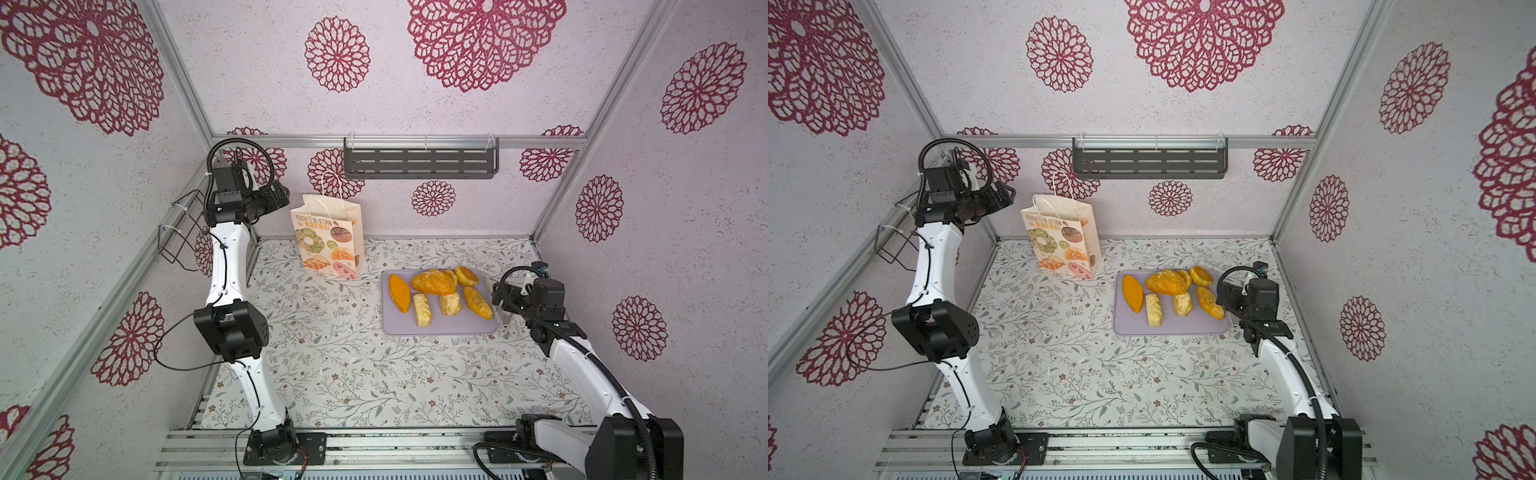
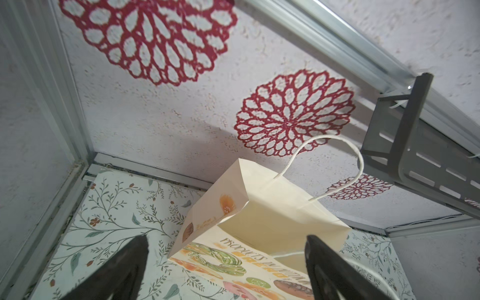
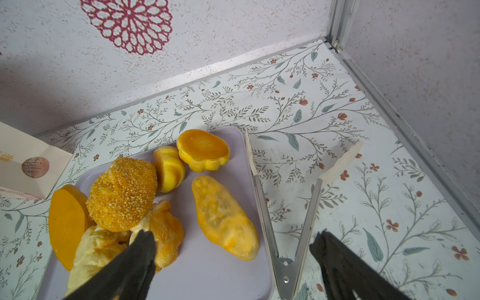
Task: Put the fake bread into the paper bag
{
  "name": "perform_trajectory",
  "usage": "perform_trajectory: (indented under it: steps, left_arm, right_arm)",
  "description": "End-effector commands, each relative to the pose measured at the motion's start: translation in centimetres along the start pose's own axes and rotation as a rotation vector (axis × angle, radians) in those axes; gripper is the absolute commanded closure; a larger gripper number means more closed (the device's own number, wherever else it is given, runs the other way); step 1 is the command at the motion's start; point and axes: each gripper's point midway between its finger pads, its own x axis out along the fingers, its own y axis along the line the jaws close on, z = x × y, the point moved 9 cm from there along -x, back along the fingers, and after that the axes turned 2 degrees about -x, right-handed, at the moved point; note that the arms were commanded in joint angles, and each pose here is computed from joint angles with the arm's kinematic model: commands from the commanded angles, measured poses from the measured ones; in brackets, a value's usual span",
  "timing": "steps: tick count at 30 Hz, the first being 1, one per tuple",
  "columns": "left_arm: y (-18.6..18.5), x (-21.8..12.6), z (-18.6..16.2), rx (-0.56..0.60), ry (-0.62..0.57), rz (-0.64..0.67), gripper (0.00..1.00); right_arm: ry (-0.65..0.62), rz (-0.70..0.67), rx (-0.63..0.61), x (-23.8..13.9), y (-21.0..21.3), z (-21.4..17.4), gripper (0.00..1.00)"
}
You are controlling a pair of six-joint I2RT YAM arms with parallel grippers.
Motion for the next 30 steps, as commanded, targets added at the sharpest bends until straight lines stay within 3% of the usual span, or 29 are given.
perform_trajectory:
  steps: [1, 11, 26, 30]
  left_arm:
    - [-0.5, -0.2, 1.1, 0.002, -0.013, -0.073, 0.03]
    - [0.0, 4.2, -0.3, 0.002, 0.033, -0.188, 0.03]
    - [-1.3, 7.6, -2.9, 0.09, 0.078, -0.116, 0.0]
    - [-1.9, 7.8, -3.2, 0.123, 0.077, -0.08, 0.05]
  right_arm:
    - [-0.047, 0.031, 0.01, -0.9, 0.7, 1.6, 0.01]
    - [-0.026, 0.019, 0.007, -0.4, 0.6, 1.5, 0.01]
    - [-0.007, 0.022, 0.01, 0.1, 0.5, 0.9, 0.01]
    - [-0.004, 0.026, 0.012, 0.2, 0.5, 0.8, 0.01]
